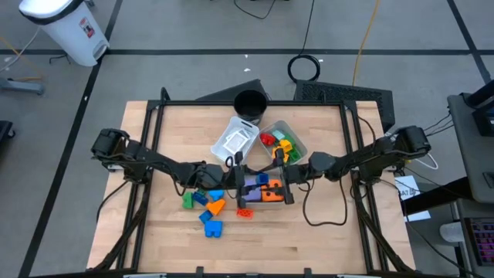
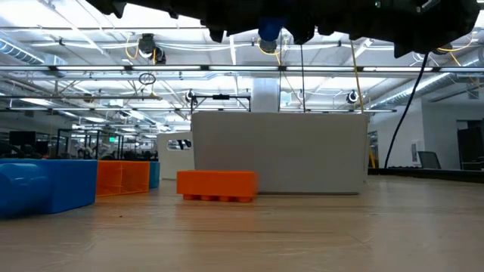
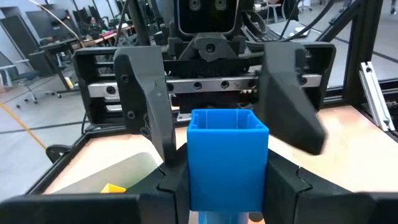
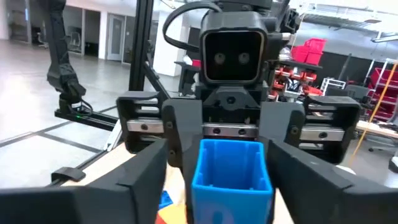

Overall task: Pick & Place Toys
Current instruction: Put the dark blue game piece into the top gray bin

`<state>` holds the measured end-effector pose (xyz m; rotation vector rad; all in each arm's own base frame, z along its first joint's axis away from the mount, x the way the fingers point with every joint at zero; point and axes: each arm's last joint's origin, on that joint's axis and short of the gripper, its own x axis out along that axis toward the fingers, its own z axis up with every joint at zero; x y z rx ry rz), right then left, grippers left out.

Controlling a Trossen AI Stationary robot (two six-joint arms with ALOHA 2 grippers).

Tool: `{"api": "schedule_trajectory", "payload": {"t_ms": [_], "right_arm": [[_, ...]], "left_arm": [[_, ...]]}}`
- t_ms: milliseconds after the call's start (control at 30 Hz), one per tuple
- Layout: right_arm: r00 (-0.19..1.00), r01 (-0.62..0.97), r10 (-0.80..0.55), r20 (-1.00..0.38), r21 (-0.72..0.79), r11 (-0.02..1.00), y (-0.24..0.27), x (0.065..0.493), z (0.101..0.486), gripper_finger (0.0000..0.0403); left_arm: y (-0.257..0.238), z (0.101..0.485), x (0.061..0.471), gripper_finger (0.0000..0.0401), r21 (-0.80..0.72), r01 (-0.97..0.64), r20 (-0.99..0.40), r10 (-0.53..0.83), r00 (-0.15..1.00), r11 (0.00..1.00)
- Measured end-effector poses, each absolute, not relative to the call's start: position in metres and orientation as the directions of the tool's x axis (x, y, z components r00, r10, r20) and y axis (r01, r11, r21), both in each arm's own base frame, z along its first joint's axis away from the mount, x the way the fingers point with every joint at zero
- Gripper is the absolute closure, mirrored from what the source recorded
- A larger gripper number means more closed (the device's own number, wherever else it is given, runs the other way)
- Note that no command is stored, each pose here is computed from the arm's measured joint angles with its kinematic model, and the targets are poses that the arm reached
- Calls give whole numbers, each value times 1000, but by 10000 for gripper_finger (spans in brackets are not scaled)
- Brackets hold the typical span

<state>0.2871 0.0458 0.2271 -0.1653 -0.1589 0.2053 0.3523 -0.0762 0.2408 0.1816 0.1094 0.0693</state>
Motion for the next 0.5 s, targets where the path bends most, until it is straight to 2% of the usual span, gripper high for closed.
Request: {"api": "schedule_trajectory", "payload": {"t_ms": [333, 500], "right_arm": [[975, -152, 176, 135, -167, 974, 44, 287, 227, 309], [976, -166, 186, 109, -169, 972, 45, 288, 224, 315]], "left_arm": [[-76, 241, 352, 262, 174, -72, -104, 91, 990, 982], [-77, 239, 352, 208, 103, -41, -113, 53, 992, 994]]}}
